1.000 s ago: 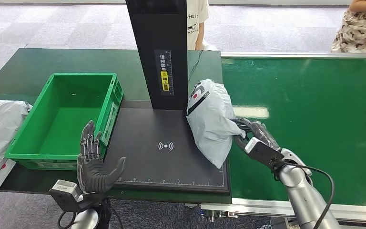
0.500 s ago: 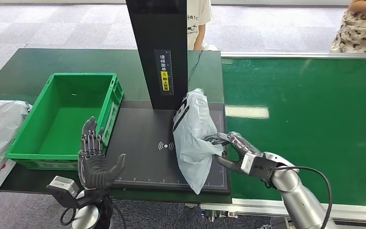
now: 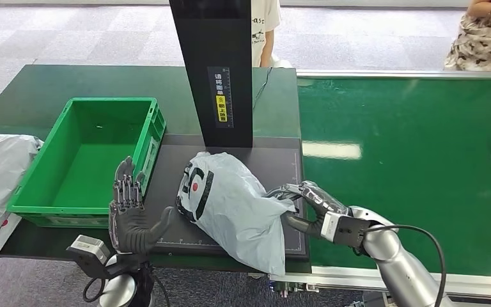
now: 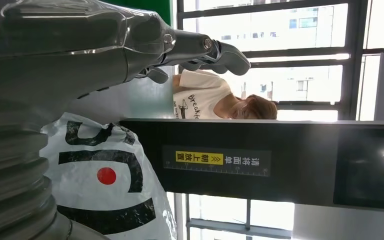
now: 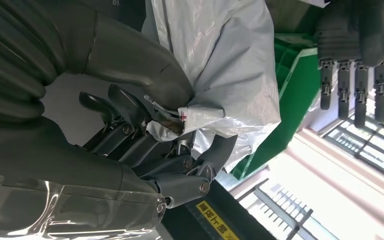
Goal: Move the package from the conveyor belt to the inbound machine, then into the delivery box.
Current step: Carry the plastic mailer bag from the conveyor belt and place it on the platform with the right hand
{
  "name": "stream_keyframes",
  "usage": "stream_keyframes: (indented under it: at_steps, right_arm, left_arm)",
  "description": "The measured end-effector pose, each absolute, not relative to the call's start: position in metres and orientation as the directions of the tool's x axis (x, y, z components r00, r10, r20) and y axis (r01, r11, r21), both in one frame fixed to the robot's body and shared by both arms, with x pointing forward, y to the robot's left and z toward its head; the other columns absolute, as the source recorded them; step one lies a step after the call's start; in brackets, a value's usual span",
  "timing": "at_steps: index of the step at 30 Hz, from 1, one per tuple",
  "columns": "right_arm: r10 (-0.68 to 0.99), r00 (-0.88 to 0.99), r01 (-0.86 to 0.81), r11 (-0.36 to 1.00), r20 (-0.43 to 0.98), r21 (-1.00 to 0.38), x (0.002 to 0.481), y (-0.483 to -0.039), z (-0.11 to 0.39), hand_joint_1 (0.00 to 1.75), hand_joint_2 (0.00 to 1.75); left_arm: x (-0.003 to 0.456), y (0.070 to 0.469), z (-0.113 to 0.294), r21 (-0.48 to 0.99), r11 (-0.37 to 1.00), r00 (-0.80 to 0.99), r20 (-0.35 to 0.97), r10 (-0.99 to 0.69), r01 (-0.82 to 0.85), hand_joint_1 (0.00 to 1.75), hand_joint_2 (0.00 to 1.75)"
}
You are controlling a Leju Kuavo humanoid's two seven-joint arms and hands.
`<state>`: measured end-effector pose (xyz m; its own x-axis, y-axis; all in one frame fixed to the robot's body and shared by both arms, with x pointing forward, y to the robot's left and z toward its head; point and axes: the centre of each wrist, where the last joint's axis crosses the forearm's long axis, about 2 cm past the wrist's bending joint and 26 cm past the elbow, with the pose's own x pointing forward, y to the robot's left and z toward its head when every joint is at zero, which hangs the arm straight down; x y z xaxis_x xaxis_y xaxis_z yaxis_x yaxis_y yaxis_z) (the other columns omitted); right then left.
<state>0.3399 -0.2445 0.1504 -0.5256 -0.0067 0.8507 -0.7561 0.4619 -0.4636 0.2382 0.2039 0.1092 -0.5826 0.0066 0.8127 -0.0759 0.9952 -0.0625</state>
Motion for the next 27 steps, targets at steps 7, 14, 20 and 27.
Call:
stream_keyframes:
  at_steps: [7,14,20,27]
  right_arm:
    - [0.295,-0.554,-0.593,0.517,0.778,-0.618,0.347,-0.263,0.139,1.75,1.75]
    - [0.67,-0.483,-0.321,0.464,0.564,-0.826,0.359,-0.281,0.128,0.53,1.75]
    - [0.646,-0.468,-0.292,0.531,0.604,-0.795,0.358,-0.287,0.109,0.0,1.75]
    - [0.5,-0.449,-0.388,0.637,0.74,-0.666,0.352,-0.282,0.095,0.0,1.75]
  left_arm:
    - [0.234,0.203,0.106,-0.049,0.996,-0.574,0.819,-0.003,-0.075,0.0,1.75]
    - [0.223,0.205,0.099,-0.028,0.997,-0.555,0.832,-0.019,-0.076,0.0,1.75]
    - [0.225,0.201,0.102,-0.022,0.999,-0.559,0.829,-0.001,-0.034,0.0,1.75]
    - [0.23,0.191,0.103,-0.046,0.97,-0.471,0.868,0.157,0.238,0.0,1.75]
